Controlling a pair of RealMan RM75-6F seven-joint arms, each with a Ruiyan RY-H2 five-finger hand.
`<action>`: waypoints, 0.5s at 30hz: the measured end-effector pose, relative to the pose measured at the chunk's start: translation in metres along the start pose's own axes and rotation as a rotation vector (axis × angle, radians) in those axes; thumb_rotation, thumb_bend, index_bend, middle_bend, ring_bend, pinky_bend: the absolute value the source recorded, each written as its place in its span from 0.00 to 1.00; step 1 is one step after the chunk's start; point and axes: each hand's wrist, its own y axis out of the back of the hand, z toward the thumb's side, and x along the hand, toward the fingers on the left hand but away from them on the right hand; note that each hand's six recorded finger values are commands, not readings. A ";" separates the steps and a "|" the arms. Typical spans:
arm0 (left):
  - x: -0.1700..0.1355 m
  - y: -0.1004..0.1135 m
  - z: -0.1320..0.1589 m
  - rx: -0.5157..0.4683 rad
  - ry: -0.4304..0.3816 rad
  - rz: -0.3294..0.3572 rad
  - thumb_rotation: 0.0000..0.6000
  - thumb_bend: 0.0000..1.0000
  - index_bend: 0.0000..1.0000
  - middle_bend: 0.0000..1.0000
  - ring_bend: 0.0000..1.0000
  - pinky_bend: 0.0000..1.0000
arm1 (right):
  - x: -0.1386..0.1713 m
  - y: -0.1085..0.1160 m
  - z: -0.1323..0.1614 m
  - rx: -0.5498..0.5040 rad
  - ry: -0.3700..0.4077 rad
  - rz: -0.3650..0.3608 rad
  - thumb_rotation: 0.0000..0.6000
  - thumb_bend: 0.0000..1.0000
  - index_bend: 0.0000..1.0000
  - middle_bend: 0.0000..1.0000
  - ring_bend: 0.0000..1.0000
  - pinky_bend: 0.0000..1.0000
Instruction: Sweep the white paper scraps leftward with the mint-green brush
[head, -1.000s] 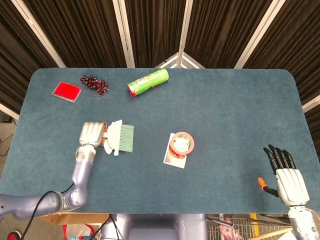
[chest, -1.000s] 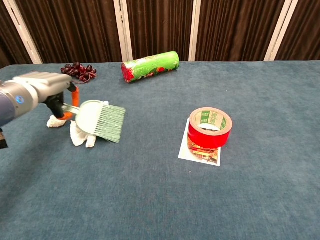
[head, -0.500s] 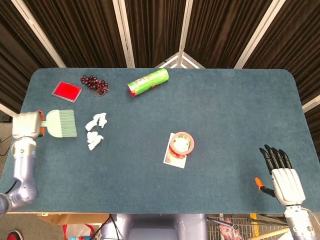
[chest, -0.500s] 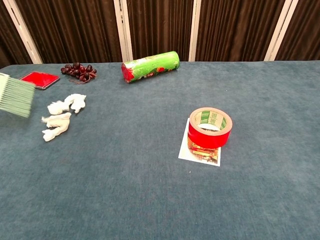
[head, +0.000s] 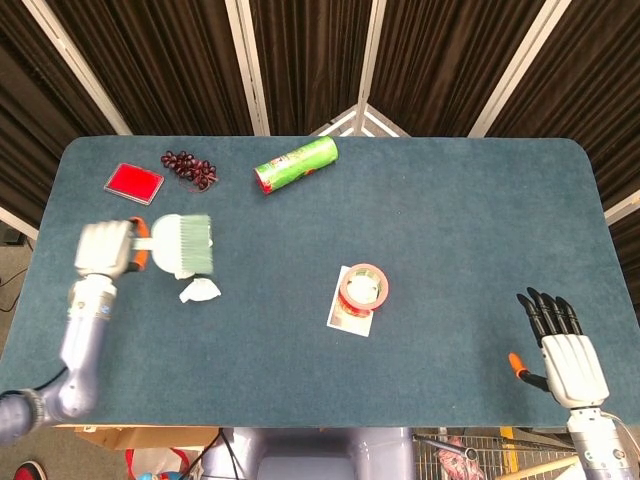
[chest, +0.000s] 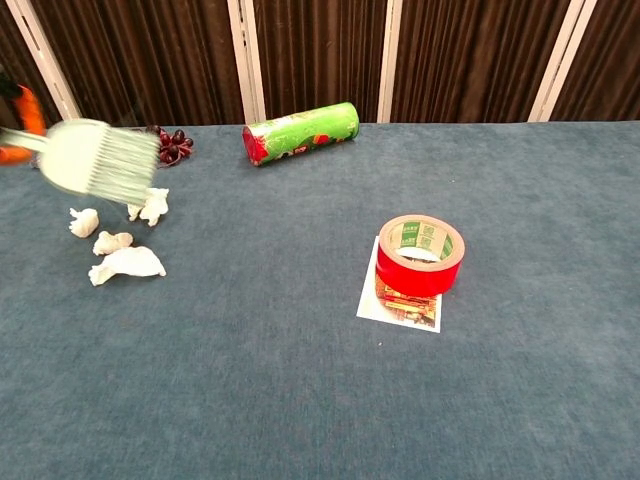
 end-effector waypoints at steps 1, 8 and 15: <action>-0.002 -0.006 0.011 0.010 -0.022 -0.013 1.00 0.72 0.78 1.00 1.00 1.00 | 0.000 0.000 -0.001 -0.002 -0.002 0.000 1.00 0.32 0.00 0.00 0.00 0.00; -0.026 -0.056 0.074 0.089 -0.161 -0.107 1.00 0.72 0.78 1.00 1.00 1.00 | 0.002 0.002 -0.003 -0.007 -0.008 0.000 1.00 0.32 0.00 0.00 0.00 0.00; -0.034 -0.072 0.064 0.146 -0.136 -0.145 1.00 0.72 0.78 1.00 1.00 1.00 | 0.004 0.003 -0.004 -0.007 -0.012 -0.003 1.00 0.32 0.00 0.00 0.00 0.00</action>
